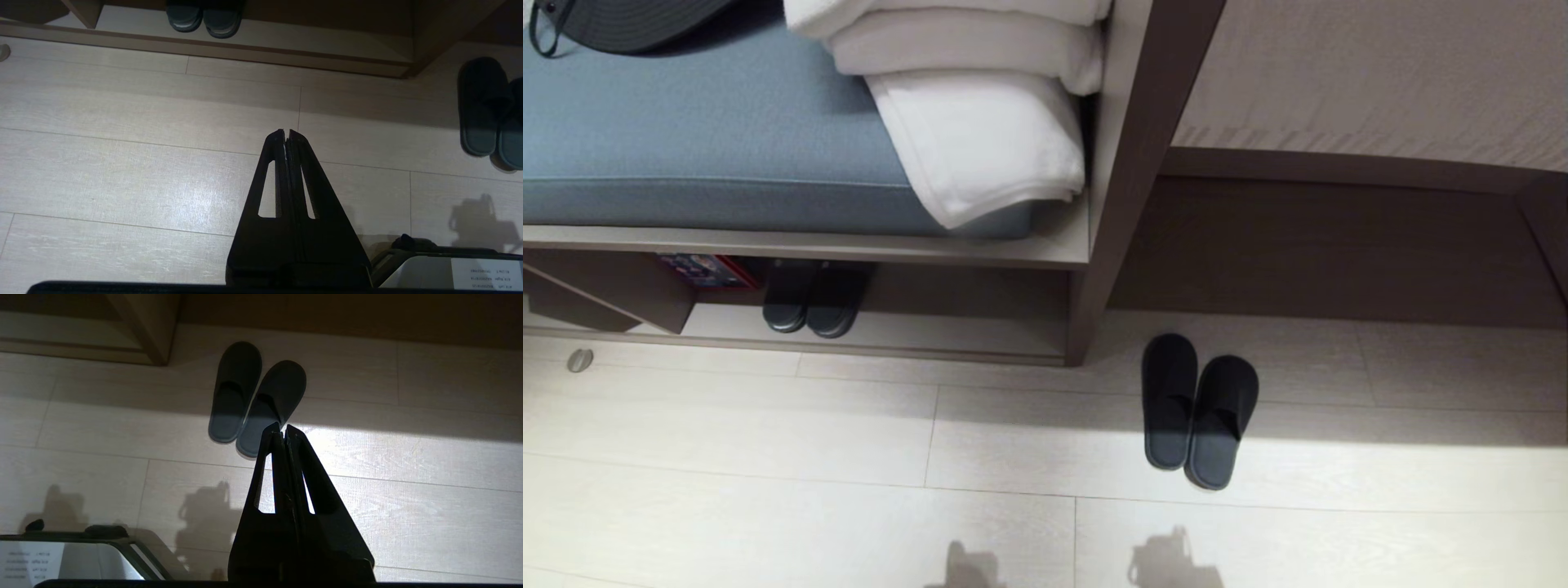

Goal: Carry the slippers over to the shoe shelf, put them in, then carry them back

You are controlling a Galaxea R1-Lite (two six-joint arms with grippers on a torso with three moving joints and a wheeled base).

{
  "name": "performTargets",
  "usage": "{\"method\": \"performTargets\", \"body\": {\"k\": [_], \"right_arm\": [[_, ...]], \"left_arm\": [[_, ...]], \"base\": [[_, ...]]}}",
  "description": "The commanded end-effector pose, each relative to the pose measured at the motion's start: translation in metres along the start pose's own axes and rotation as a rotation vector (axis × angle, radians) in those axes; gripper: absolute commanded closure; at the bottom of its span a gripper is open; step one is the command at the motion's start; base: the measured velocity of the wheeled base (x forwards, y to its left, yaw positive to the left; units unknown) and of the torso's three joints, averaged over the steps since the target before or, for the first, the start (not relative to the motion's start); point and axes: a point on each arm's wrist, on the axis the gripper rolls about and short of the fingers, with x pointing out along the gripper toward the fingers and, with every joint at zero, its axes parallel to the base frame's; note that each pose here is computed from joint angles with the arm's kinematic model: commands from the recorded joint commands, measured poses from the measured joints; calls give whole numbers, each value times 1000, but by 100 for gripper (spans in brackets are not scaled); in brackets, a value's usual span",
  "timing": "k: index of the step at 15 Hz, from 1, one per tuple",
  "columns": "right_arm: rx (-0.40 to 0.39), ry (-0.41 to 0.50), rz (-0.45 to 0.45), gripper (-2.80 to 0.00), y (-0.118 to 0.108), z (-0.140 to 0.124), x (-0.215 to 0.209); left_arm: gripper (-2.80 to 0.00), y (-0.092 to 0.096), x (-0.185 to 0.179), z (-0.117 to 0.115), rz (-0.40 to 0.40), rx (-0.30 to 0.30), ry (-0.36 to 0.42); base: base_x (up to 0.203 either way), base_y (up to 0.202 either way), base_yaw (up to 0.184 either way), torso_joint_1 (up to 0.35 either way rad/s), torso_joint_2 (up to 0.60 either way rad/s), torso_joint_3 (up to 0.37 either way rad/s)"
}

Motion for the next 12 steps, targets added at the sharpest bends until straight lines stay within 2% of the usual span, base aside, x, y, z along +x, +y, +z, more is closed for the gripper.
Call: {"method": "performTargets", "body": {"k": [1, 12], "right_arm": [[0, 0, 0, 0, 0, 0, 0], [0, 0, 0, 0, 0, 0, 0]], "left_arm": [[0, 0, 0, 0, 0, -1, 1], [0, 0, 0, 0, 0, 0, 1]], "base": [[0, 0, 0, 5, 2, 207], [0, 0, 0, 2, 1, 204]]}}
